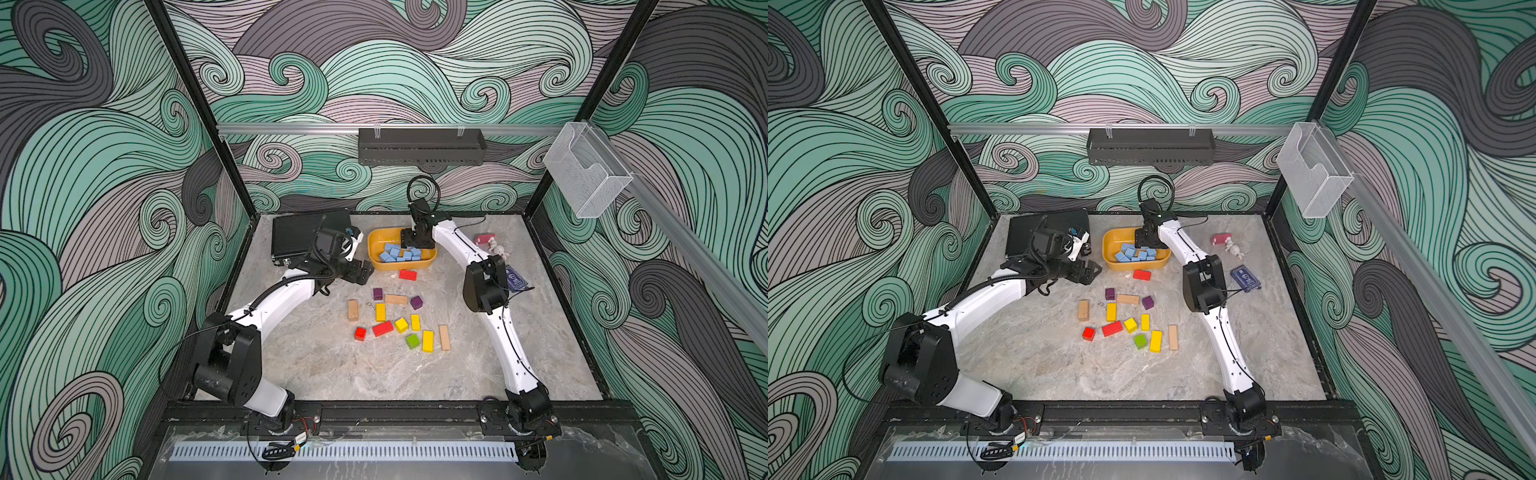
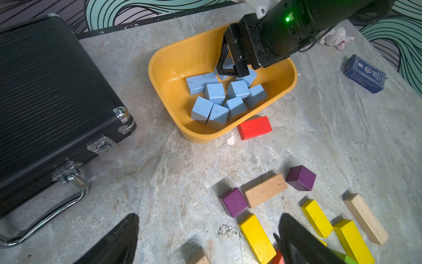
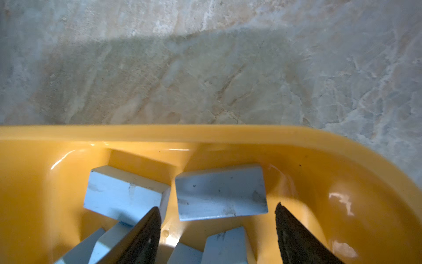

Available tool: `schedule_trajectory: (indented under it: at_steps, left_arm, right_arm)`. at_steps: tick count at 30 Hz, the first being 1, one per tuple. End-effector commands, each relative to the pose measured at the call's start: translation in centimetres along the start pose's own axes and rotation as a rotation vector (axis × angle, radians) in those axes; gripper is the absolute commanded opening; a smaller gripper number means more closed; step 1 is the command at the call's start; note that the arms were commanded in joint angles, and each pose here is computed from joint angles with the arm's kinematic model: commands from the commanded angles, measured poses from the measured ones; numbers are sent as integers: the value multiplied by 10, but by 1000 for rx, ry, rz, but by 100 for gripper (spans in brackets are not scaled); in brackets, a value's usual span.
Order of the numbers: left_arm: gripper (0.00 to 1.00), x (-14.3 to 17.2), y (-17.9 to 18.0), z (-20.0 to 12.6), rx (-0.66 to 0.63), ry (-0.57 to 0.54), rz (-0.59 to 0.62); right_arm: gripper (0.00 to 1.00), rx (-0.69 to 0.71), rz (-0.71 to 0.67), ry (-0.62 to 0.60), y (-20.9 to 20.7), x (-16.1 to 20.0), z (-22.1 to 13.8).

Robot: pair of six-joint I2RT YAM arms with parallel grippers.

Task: Pick out the blue building blocks
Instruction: Place the building block in the storage box, then reset both arms

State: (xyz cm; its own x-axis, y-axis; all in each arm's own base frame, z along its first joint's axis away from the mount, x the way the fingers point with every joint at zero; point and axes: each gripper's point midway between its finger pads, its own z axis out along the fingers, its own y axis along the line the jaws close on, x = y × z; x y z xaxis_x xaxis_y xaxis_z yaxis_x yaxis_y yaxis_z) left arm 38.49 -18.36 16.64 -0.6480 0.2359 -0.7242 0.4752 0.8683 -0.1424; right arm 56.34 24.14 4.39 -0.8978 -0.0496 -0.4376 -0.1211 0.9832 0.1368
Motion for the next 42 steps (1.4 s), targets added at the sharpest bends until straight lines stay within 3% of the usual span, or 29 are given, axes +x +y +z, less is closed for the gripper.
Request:
schedule_trajectory:
  at_steps: [1, 11, 13, 21, 31, 42]
  left_arm:
    - [95, -12, -1, -15, 2, -45, -8]
    - [95, -32, 0, -40, -35, -122, 18]
    - [95, -38, 2, -47, -51, -146, 12]
    - [95, -54, 11, -85, -142, -243, 13]
    - [95, -39, 22, -126, -253, -317, 27]
    - [96, -12, 42, -155, -403, -384, 27]
  right_arm:
    - [81, -40, -12, -61, 14, -19, -44]
    - [94, -116, -95, -114, 37, -24, -107]
    - [100, -135, -110, -130, 41, -24, -125]
    - [100, -223, -141, -225, 48, -11, -190]
    - [100, -263, -186, -303, 35, 32, -253]
    - [100, -244, -227, -538, 5, 77, -301]
